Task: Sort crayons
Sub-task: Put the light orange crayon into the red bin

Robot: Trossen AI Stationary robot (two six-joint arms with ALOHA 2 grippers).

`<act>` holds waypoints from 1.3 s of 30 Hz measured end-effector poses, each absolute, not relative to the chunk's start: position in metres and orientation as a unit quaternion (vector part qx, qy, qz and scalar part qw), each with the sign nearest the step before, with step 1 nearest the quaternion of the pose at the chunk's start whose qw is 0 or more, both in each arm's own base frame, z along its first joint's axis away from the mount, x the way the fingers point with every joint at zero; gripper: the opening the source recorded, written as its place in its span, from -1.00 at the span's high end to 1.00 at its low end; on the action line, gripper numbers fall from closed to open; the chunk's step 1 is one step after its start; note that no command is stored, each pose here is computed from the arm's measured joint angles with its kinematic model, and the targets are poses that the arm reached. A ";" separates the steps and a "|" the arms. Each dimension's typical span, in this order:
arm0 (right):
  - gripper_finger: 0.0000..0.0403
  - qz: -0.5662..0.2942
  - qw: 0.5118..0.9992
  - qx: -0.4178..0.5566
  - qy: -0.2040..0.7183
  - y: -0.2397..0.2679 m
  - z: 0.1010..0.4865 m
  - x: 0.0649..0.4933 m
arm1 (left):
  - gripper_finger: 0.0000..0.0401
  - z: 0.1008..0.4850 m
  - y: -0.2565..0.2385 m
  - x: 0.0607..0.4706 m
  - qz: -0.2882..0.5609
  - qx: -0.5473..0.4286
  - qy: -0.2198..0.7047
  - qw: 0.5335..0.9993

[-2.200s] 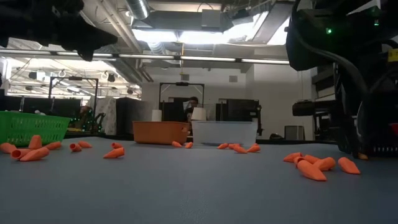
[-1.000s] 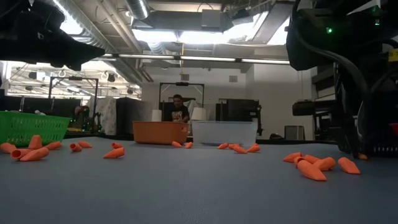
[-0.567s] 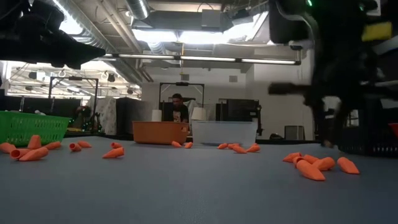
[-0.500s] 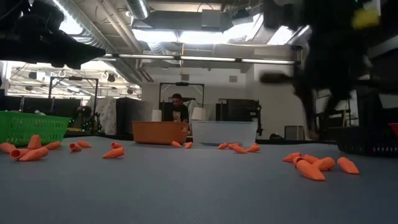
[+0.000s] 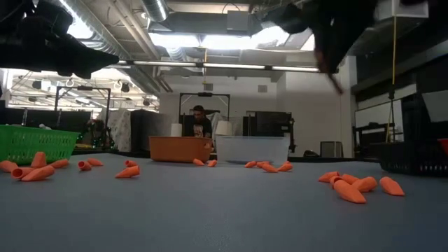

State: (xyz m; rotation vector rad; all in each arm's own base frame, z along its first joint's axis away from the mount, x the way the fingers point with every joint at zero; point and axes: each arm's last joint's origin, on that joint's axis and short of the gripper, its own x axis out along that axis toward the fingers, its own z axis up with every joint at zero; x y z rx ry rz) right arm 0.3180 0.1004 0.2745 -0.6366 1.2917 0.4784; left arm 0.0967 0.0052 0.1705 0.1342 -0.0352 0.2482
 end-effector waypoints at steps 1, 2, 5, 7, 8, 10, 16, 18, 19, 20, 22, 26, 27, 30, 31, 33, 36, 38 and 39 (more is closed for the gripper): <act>0.88 0.218 0.729 -0.266 0.592 0.101 0.280 0.317 | 0.99 0.170 0.005 0.097 0.124 0.067 -0.018 0.990; 0.88 0.221 0.730 -0.243 0.599 0.101 0.284 0.315 | 0.99 0.170 0.005 0.097 0.124 0.066 -0.018 0.990; 0.88 0.232 0.716 -0.176 0.635 0.102 0.292 0.307 | 0.99 0.170 0.005 0.097 0.124 0.062 -0.018 0.990; 0.88 0.232 0.699 -0.133 0.663 0.102 0.292 0.301 | 0.99 0.170 0.005 0.097 0.123 0.050 -0.020 0.991; 0.88 0.229 0.689 -0.113 0.679 0.102 0.292 0.298 | 0.99 0.170 0.005 0.097 0.123 0.047 -0.020 0.991; 0.88 0.216 0.668 -0.074 0.708 0.101 0.292 0.292 | 0.99 0.170 0.005 0.097 0.123 0.046 -0.020 0.991; 0.88 0.184 0.623 -0.045 0.758 0.108 0.274 0.278 | 0.99 0.170 0.005 0.097 0.123 0.052 -0.019 0.991; 0.88 0.186 0.600 -0.056 0.776 0.113 0.263 0.269 | 0.99 0.170 0.005 0.097 0.123 0.053 -0.019 0.991; 0.88 0.186 0.586 -0.062 0.786 0.115 0.257 0.264 | 0.99 0.170 0.005 0.097 0.123 0.052 -0.019 0.991; 0.88 0.186 0.571 -0.068 0.797 0.118 0.251 0.259 | 0.99 0.170 0.005 0.097 0.123 0.052 -0.019 0.991; 0.88 0.188 0.548 -0.082 0.811 0.123 0.242 0.251 | 0.99 0.170 0.005 0.097 0.123 0.053 -0.019 0.991; 0.88 0.191 0.511 -0.106 0.831 0.130 0.228 0.235 | 0.99 0.170 0.005 0.097 0.123 0.053 -0.019 0.991; 0.88 0.192 0.505 -0.111 0.834 0.132 0.225 0.232 | 0.99 0.170 0.005 0.097 0.123 0.053 -0.019 0.991; 0.88 0.192 0.489 -0.122 0.842 0.134 0.216 0.224 | 0.99 0.170 0.005 0.097 0.124 0.053 -0.019 0.991; 0.88 0.191 0.485 -0.125 0.845 0.135 0.213 0.222 | 0.99 0.170 0.005 0.097 0.123 0.053 -0.019 0.991; 0.88 0.177 0.479 -0.129 0.850 0.135 0.209 0.218 | 0.99 0.170 0.005 0.097 0.123 0.053 -0.019 0.991; 0.86 0.157 0.473 -0.129 0.857 0.133 0.204 0.215 | 0.99 0.170 0.005 0.097 0.123 0.053 -0.019 0.991; 0.79 0.145 0.469 -0.124 0.862 0.132 0.201 0.213 | 0.99 0.170 0.005 0.097 0.123 0.053 -0.019 0.991; 0.75 0.141 0.467 -0.123 0.864 0.131 0.200 0.212 | 0.99 0.170 0.005 0.097 0.123 0.053 -0.019 0.991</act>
